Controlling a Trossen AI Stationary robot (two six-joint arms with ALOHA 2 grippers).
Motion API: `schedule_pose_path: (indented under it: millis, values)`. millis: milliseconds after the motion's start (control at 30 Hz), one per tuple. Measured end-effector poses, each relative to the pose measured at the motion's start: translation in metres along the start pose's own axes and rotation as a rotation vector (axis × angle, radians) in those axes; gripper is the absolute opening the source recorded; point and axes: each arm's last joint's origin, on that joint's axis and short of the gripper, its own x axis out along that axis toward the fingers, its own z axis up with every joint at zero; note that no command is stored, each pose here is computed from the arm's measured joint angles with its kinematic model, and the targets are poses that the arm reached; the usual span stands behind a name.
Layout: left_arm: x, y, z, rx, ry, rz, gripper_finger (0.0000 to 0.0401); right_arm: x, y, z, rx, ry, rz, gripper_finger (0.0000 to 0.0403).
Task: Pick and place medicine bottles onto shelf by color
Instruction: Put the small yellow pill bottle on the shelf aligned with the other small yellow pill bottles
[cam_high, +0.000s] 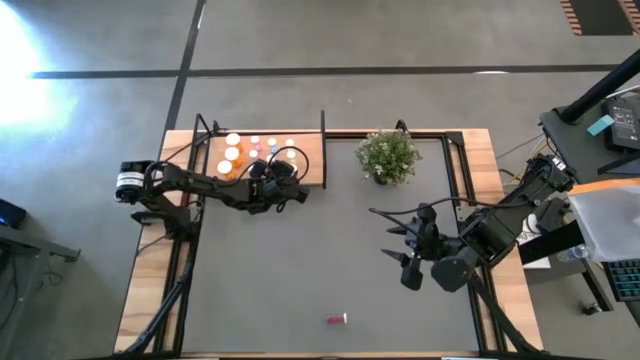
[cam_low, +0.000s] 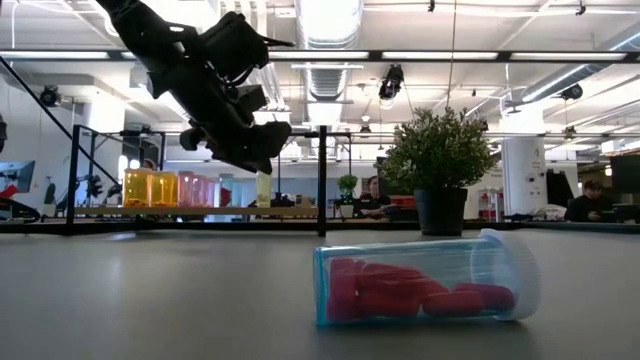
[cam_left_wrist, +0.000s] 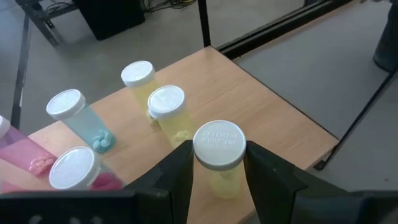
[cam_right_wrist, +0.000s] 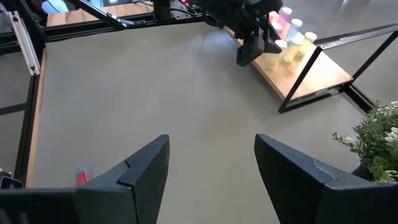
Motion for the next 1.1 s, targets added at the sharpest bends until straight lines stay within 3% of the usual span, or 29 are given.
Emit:
schedule_pose_path:
  millis: [1100]
  values:
    - [0.0011,0.0013,-0.0023,0.007,0.027,-0.014,0.012,0.0003,-0.0005,-0.0009,-0.009,0.007,-0.006,0.0226]
